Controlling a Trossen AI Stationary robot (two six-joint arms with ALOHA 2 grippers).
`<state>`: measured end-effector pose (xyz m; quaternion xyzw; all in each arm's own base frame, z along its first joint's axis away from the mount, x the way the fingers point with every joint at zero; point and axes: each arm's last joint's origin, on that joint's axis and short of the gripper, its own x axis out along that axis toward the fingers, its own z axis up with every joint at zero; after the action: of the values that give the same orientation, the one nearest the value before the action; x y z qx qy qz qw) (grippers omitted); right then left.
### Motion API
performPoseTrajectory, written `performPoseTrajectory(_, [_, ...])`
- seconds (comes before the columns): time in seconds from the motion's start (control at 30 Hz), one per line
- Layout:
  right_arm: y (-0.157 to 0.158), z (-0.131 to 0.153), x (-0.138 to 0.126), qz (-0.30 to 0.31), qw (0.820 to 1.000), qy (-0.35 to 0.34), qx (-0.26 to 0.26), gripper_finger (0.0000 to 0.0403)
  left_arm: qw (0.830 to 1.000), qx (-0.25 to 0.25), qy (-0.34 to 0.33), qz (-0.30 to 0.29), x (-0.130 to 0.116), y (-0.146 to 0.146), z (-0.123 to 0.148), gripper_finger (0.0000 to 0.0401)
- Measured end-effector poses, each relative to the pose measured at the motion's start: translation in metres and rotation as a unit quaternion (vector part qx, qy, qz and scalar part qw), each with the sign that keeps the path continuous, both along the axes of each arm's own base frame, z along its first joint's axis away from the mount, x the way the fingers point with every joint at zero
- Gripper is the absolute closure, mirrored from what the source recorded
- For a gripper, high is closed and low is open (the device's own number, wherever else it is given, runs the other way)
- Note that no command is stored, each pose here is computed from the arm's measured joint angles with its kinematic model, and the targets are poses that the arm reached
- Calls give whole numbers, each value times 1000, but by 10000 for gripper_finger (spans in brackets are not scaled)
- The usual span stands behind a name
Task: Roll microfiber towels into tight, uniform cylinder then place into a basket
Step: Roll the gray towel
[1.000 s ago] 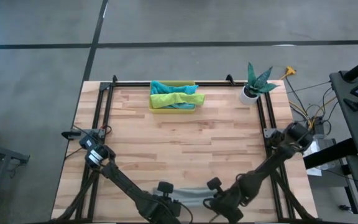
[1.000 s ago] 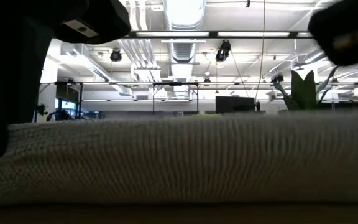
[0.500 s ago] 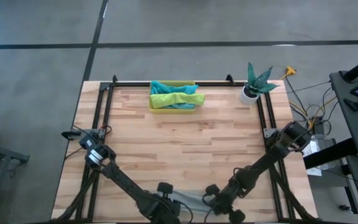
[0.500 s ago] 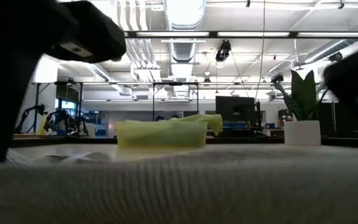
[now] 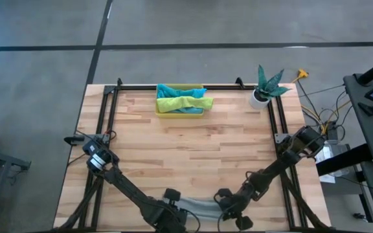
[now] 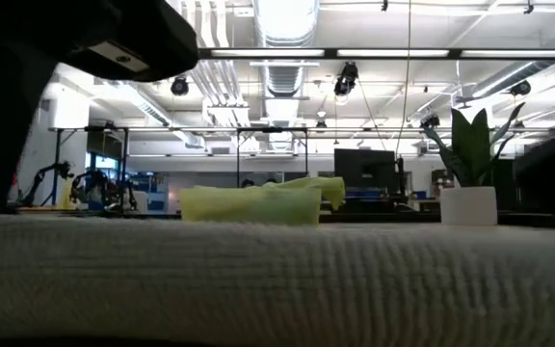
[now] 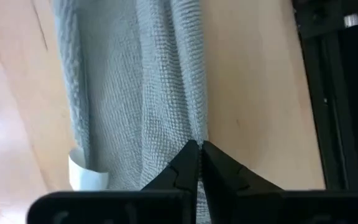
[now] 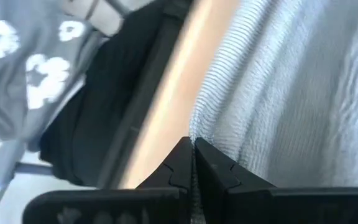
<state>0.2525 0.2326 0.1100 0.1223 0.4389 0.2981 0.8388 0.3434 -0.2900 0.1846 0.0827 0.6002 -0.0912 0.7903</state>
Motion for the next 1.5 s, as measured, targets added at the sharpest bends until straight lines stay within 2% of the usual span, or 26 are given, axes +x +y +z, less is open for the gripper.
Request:
performPoseTrajectory(0.13, [-8, -10, -9, -21, 999, -15, 36, 394, 1000, -3, -6, -3, 1, -1, 0, 400])
performPoseTrajectory(0.33, [-19, -8, -23, -44, 984, -75, 155, 394, 1000, -25, -11, -11, 3, -4, 1, 400])
performPoseTrajectory(0.5, [-35, -18, -36, -163, 967, -57, 185, 394, 1000, 0, -10, -5, 1, 1, -8, 400])
performPoseTrajectory(0.63, [-39, -24, -42, -206, 960, -43, 186, 394, 1000, 15, -5, 5, 1, 10, -22, 400])
performPoseTrajectory(0.8, [-33, -26, -39, -205, 963, -43, 170, 394, 1000, 3, -17, 10, 2, 15, -22, 400])
performPoseTrajectory(0.93, [-28, -29, -35, -206, 969, -14, 137, 394, 999, -4, -29, 12, 0, 19, -9, 400])
performPoseTrajectory(1.03, [-24, -30, -33, -203, 973, 6, 105, 394, 998, -9, -59, 17, -3, 22, 13, 400])
performPoseTrajectory(1.3, [-12, -29, -34, -173, 983, 9, 62, 394, 995, 19, -94, 36, -8, 36, 37, 400])
performPoseTrajectory(1.5, [-11, -30, -34, -185, 981, 26, 44, 394, 996, 28, -57, 67, -8, 55, 11, 400])
